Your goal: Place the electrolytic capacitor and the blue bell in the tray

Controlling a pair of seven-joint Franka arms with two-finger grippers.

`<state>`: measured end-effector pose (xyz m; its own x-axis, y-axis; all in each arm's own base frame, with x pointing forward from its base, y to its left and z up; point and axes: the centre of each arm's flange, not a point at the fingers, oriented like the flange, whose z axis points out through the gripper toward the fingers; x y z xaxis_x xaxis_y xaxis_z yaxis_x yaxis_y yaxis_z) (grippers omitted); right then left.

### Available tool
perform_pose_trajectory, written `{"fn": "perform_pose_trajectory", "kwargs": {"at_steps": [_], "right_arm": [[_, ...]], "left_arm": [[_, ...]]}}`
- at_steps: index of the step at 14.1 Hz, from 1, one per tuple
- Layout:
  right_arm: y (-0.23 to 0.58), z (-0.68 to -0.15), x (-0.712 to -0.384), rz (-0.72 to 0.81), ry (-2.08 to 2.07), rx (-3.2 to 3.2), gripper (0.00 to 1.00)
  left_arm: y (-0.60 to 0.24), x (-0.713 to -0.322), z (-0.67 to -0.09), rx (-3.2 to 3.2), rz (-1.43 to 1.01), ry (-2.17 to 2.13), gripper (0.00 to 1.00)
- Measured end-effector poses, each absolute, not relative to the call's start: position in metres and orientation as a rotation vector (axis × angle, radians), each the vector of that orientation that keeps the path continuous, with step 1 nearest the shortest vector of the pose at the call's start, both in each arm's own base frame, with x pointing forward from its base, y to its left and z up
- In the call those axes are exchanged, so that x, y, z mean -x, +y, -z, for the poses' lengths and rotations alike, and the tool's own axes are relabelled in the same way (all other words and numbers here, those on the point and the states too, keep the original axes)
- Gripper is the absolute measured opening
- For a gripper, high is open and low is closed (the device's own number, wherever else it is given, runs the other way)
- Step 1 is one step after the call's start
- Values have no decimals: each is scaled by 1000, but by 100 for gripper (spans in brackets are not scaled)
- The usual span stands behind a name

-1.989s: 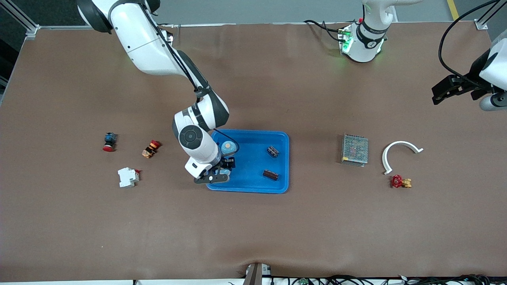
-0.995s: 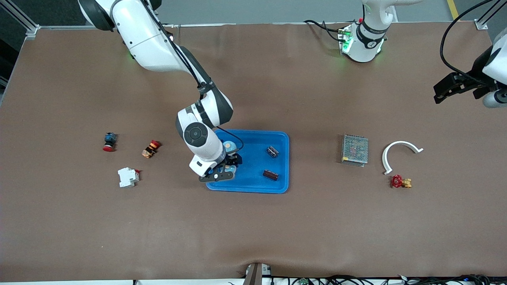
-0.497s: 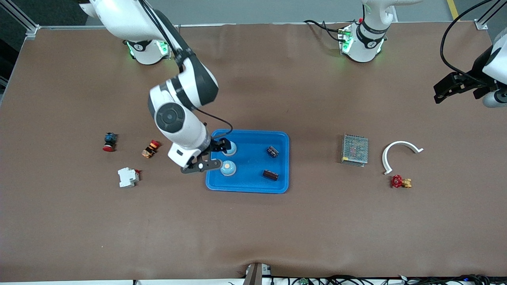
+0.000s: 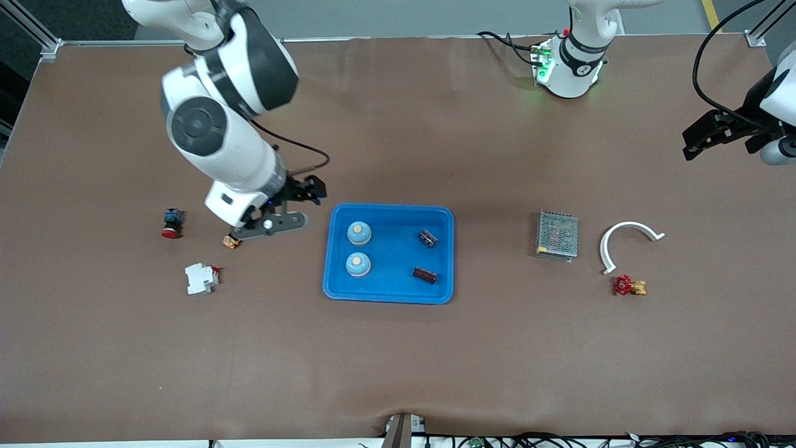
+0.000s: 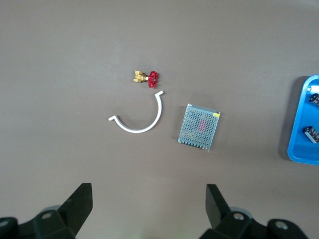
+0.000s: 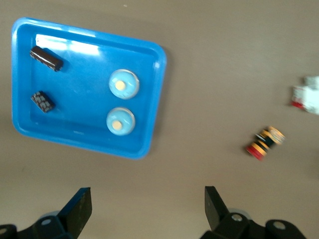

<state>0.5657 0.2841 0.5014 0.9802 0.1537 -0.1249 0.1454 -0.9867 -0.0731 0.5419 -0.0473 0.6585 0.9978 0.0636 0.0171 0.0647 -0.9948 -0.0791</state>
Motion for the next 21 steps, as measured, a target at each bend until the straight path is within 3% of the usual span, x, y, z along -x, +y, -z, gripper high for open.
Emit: {"fn": "perform_pose_trajectory", "kwargs": {"at_steps": [4,7,14,21], "right_arm": [[213,-584,-537,-198,-201,3134,100],[147,-617,-527,-156,-209,3139,100],[-7,-630,-542,-72,-140,3121,100],[-18,-645,-552,52,-115,3118,100]], "left_arm": [[-47,-542,-658,3060,21,-98,100],[-47,-542,-658,3061,19,-55,100],[-48,-542,-658,3061,15,-24,100],[-50,-539,-655,3059,-22,-17,100]]}}
